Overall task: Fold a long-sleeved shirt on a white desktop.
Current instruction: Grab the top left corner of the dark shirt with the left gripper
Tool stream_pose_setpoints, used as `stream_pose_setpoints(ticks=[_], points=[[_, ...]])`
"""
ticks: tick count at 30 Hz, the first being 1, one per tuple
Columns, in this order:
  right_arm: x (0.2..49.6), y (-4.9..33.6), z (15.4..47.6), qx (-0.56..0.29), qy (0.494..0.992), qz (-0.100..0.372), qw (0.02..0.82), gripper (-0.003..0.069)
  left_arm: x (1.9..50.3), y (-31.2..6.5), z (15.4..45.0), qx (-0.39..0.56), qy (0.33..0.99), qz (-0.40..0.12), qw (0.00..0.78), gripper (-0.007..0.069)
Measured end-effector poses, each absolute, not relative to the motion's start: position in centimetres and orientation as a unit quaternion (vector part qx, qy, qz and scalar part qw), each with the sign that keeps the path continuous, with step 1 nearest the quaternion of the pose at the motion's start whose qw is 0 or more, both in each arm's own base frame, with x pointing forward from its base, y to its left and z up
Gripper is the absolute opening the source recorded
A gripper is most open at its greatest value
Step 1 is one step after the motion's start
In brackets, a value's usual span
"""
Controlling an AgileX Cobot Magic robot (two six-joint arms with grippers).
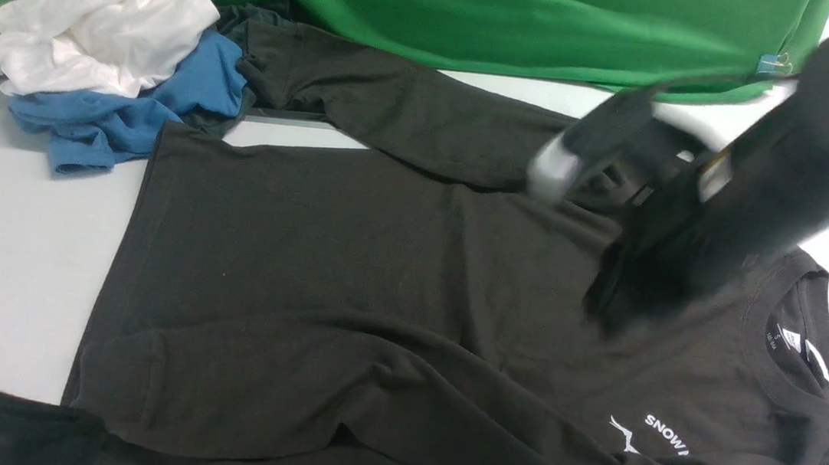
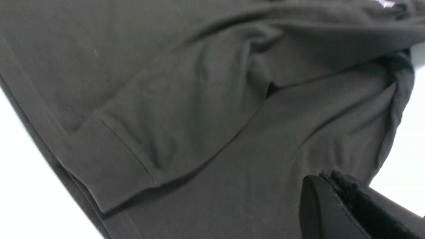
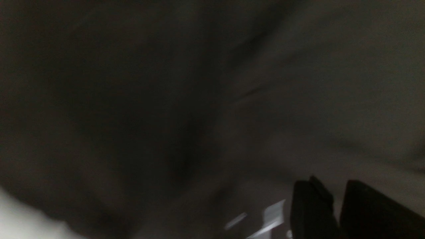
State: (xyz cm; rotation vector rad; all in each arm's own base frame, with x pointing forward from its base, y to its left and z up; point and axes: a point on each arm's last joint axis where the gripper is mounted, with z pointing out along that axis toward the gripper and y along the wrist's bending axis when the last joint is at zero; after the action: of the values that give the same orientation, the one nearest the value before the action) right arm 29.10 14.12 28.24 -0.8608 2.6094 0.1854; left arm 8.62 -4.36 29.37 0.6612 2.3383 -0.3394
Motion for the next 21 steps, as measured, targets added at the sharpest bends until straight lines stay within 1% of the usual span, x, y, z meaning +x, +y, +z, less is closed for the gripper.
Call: stream_pose_setpoints(ticks=[1,2,3,6,7,9,10,12,13,14,16,18,19,20,21], points=[[29.9,13.3,28.2,-0.283,0.934,0.067,0.207,0.0173,8.9,-4.4,29.2,0.253,0.899,-0.131,0.332,0.0018],[32.3,10.8,27.9,-0.204,0.945,0.078,0.242,0.0185,10.6,-4.7,28.6,0.244,0.908,-0.132,0.314,0.0018],[32.6,10.6,27.8,-0.196,0.946,0.08,0.244,0.0188,10.7,-4.7,28.6,0.242,0.909,-0.132,0.314,0.0018],[35.0,8.4,27.2,-0.138,0.952,0.092,0.259,0.0196,13.6,-4.9,28.0,0.218,0.908,-0.121,0.336,0.0018],[36.0,7.7,26.7,-0.127,0.953,0.092,0.259,0.0198,15.4,-5.0,27.8,0.207,0.91,-0.115,0.34,0.0018],[36.7,7.5,26.4,-0.124,0.954,0.093,0.256,0.0198,17.3,-5.2,27.7,0.201,0.912,-0.109,0.34,0.0018],[37.1,7.6,26.0,-0.127,0.955,0.095,0.25,0.0198,20.3,-5.6,27.4,0.203,0.918,-0.101,0.324,0.0018],[37.1,7.8,26.0,-0.136,0.954,0.096,0.248,0.0198,22.0,-5.8,27.3,0.214,0.92,-0.09,0.316,0.0018],[37.1,8.1,26.0,-0.146,0.953,0.095,0.249,0.0198,24.9,-6.1,27.3,0.229,0.92,-0.073,0.309,0.0018],[37.1,8.2,26.1,-0.151,0.952,0.096,0.25,0.0198,26.0,-6.0,27.3,0.233,0.921,-0.064,0.306,0.0018],[36.9,8.5,26.0,-0.16,0.952,0.097,0.244,0.0198,30.6,-5.5,27.7,0.226,0.922,-0.046,0.31,0.0018],[36.6,8.9,25.9,-0.168,0.953,0.099,0.232,0.0198,34.2,-4.6,27.7,0.206,0.927,-0.043,0.31,0.0018],[36.5,9.1,25.9,-0.17,0.953,0.1,0.229,0.0198,35.2,-4.4,28.2,0.203,0.925,-0.042,0.32,0.0018],[36.1,9.6,25.7,-0.182,0.953,0.101,0.22,0.0198,38.1,-3.4,28.3,0.197,0.925,-0.041,0.324,0.0018],[36.1,9.6,25.7,-0.182,0.953,0.101,0.22,0.0198,38.5,-3.3,28.4,0.195,0.924,-0.041,0.326,0.0018]])
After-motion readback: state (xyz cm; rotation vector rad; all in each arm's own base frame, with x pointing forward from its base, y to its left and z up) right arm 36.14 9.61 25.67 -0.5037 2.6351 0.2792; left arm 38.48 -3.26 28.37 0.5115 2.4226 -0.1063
